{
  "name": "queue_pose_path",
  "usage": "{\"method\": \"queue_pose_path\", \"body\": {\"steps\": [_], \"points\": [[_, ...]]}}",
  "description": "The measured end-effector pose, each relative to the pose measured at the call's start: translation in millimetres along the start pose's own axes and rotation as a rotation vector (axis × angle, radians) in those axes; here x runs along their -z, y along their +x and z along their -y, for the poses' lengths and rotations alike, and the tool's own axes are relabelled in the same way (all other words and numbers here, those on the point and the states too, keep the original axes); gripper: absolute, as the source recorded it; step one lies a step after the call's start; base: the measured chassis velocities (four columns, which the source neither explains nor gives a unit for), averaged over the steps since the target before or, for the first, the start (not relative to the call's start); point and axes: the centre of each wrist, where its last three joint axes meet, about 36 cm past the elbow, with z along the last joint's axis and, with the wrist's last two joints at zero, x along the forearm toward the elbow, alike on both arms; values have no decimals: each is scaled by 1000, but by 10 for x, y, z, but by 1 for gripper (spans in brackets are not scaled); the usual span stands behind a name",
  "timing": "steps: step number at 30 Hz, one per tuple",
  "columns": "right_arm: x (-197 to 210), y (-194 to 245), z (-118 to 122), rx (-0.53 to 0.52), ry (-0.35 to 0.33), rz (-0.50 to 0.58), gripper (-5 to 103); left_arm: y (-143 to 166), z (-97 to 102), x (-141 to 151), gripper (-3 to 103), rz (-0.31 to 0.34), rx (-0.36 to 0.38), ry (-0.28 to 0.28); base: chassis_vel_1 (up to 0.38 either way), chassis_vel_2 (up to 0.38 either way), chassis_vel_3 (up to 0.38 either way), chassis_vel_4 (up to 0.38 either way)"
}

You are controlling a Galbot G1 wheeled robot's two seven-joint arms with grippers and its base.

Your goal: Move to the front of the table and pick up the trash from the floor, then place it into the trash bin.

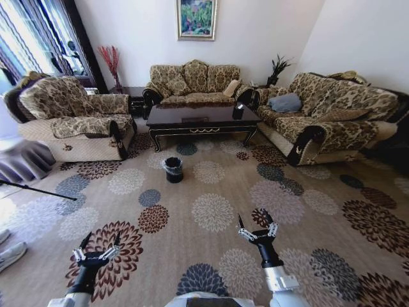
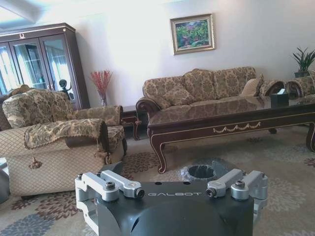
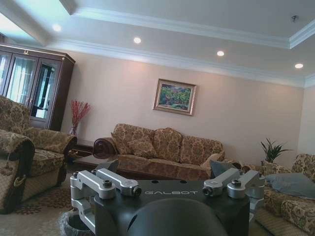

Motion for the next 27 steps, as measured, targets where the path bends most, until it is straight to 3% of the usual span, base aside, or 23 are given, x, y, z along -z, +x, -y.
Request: {"method": "queue_pose_path", "body": {"steps": [27], "points": [[0, 0, 0, 0, 0, 0, 100, 0, 0, 0, 100, 0, 0, 0, 0, 0, 0, 0]]}}
